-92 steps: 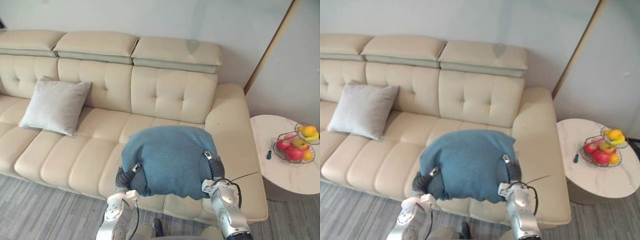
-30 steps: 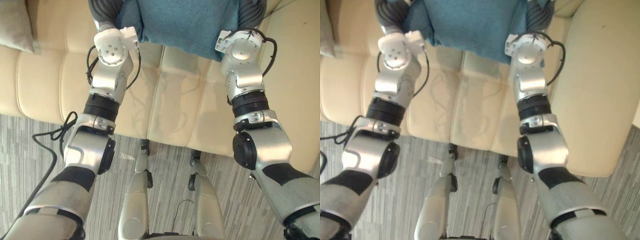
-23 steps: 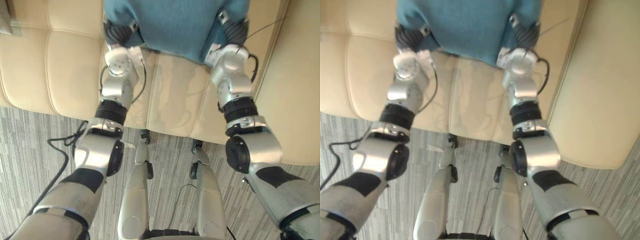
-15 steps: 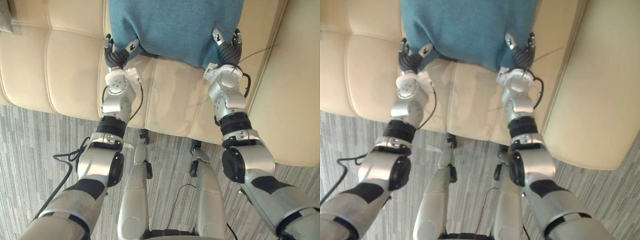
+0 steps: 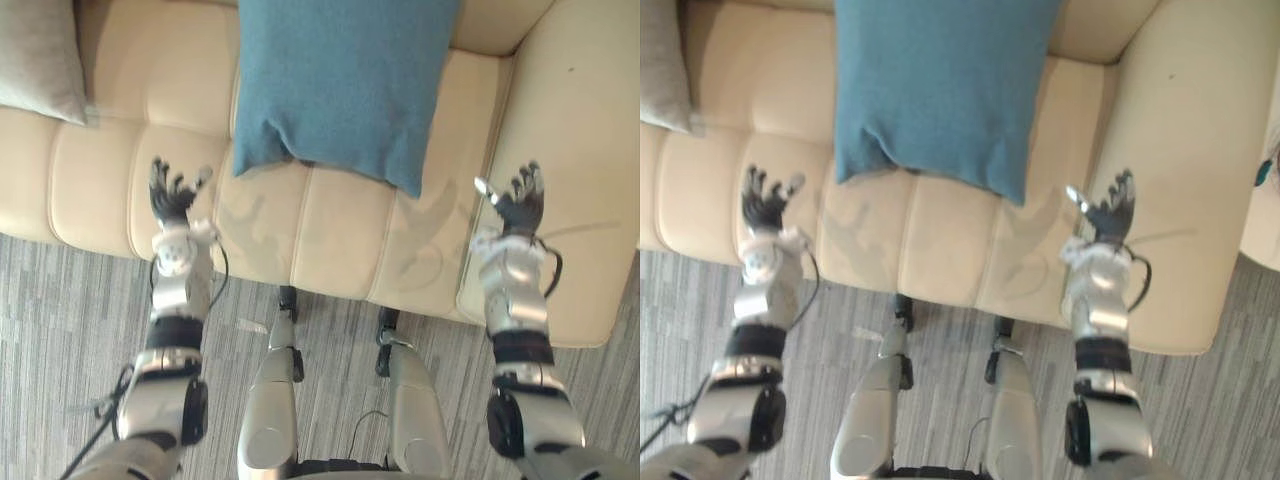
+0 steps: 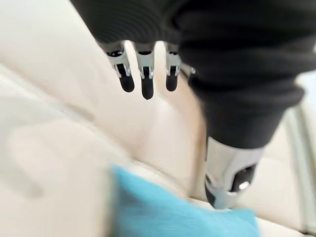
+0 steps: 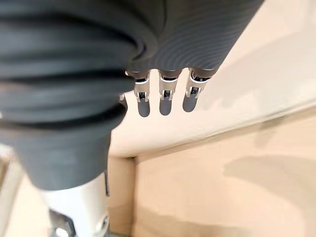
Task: Pick up cushions and gather them together orderly.
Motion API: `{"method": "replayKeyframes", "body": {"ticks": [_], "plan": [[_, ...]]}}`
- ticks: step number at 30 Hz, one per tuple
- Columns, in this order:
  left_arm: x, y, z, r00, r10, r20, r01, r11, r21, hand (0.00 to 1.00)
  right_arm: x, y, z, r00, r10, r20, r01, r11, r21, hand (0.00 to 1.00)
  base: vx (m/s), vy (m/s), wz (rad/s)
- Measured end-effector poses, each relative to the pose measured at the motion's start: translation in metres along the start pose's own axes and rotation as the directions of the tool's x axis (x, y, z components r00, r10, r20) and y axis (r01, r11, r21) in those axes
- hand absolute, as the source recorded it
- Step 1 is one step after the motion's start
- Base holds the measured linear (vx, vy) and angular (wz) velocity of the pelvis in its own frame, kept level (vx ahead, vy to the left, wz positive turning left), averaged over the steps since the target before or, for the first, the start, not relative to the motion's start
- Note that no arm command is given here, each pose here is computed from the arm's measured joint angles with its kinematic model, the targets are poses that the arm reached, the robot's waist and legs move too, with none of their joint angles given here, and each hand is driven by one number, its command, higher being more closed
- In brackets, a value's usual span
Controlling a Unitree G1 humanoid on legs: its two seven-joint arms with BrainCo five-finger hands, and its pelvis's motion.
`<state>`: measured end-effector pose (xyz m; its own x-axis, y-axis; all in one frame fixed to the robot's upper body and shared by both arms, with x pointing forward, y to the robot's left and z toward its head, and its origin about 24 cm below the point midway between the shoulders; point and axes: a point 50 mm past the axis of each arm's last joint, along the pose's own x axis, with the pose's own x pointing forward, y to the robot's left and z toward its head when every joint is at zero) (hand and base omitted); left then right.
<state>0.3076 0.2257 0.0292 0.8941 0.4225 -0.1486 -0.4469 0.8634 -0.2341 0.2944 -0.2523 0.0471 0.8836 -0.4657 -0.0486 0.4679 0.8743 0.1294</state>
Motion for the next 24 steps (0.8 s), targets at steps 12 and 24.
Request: {"method": "replayKeyframes", "body": {"ticks": [12, 24], "plan": [[-0.153, 0.09, -0.185, 0.681, 0.188, -0.707, -0.113, 0.982, 0.153, 0.0, -0.139, -0.044, -0.17, 0.75, -0.058, -0.659, 0.035, 0.998, -0.048, 0.0, 0.11, -0.022, 0.01], [-0.17, 0.112, -0.194, 0.607, 0.259, -0.751, -0.099, 0.963, 0.252, 0.0, -0.195, -0.067, -0.209, 0.516, -0.151, -0.843, 0.138, 0.986, -0.092, 0.0, 0.03, 0.007, -0.01]]}}
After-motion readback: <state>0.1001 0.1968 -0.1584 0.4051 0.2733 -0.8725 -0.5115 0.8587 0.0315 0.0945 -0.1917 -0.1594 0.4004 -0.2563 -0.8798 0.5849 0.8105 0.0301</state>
